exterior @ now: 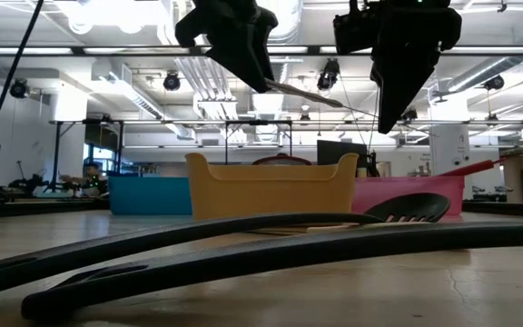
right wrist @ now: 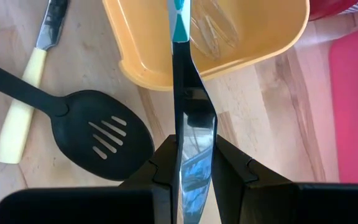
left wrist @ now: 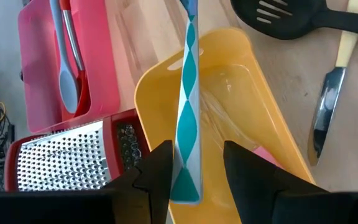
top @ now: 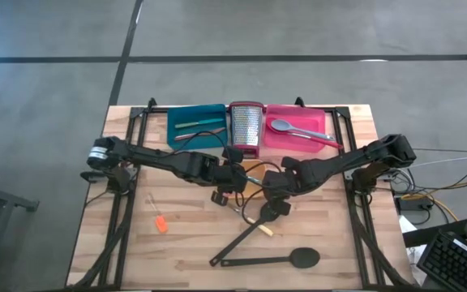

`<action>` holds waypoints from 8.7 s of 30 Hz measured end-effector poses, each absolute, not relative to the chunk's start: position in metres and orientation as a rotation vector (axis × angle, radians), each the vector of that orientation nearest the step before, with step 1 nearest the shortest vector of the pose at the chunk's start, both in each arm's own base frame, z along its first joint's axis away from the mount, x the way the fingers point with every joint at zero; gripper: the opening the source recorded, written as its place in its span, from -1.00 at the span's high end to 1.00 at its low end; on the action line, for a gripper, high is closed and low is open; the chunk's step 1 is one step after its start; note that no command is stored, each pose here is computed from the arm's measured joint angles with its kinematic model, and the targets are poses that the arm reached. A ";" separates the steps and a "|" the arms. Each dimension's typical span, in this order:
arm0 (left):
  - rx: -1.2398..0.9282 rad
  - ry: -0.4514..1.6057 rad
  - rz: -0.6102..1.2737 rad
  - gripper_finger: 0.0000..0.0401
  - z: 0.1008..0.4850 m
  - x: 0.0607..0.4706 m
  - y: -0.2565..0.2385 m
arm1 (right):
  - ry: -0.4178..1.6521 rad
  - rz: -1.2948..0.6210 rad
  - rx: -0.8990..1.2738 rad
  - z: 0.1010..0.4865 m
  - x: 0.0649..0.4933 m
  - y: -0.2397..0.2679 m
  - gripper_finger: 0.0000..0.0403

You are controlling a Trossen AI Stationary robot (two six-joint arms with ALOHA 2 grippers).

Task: Pick & Place Kitchen Items
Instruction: Put the blue patterned table knife into the blue bin, then put the black serving spoon into the pink bin

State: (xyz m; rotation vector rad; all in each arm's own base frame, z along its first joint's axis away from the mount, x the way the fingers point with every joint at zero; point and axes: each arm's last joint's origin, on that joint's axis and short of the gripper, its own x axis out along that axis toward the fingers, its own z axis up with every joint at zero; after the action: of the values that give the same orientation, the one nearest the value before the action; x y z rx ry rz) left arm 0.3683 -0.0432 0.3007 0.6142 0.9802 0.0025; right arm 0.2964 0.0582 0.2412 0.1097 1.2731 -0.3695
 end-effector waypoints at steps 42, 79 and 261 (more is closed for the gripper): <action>0.668 1.094 -0.010 0.72 0.297 0.358 -0.038 | 1.145 -0.309 0.115 0.276 0.305 0.063 -0.06; 0.147 0.982 0.584 0.72 0.304 0.164 0.117 | 0.815 -0.438 0.183 0.333 0.183 0.065 0.40; 0.213 0.498 0.211 -0.12 0.263 0.193 -0.062 | 1.374 0.138 0.278 0.170 0.362 0.256 0.15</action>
State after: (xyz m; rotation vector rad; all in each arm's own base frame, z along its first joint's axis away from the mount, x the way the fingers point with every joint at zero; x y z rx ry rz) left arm 0.1935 -0.0616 0.2627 0.2129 0.4985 0.2107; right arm 0.3624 0.2559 0.1701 0.2781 1.3745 0.1383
